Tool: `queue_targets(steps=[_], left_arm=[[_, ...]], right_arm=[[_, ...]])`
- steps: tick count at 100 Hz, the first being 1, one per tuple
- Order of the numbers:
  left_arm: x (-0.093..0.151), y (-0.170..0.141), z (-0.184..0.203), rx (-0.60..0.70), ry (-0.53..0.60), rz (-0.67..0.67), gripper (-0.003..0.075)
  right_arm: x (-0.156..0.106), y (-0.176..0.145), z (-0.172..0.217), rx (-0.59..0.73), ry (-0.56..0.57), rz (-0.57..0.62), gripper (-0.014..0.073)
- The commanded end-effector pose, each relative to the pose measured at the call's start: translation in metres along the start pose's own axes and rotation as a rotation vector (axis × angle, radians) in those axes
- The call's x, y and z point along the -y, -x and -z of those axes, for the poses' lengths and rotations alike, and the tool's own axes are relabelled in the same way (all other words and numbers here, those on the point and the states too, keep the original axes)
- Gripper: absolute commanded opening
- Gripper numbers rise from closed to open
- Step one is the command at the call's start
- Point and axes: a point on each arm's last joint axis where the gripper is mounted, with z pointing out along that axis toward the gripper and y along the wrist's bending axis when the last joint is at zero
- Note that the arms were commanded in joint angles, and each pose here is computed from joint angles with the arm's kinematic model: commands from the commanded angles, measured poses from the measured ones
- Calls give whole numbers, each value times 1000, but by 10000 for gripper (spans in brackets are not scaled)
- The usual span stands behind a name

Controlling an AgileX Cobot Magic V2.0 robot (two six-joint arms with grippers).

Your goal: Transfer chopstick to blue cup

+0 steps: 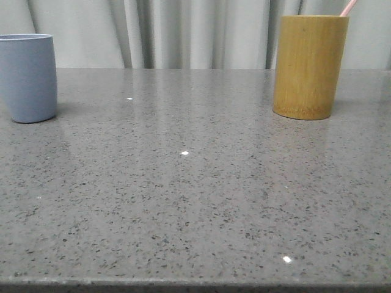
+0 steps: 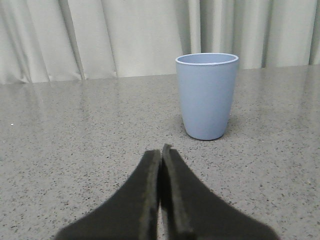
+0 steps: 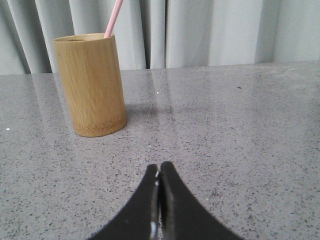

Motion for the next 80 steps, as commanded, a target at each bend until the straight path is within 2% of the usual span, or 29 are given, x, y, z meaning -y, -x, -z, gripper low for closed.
queue_targets(steps=[1,58,73,80], left_arm=[[0,7,3,110,-4,3,-19],[0,7,3,110,-4,3,-19],[0,10,3,138,-5,3,-19],[0,16,4,197,-9,71,-19]], right_arm=[[-1,9,2,101,11,12,-68],[-1,9,2,101,11,12,-68],[-3,18,3,204,29,12,-68],[-4,22,4,220,32,12,-68]])
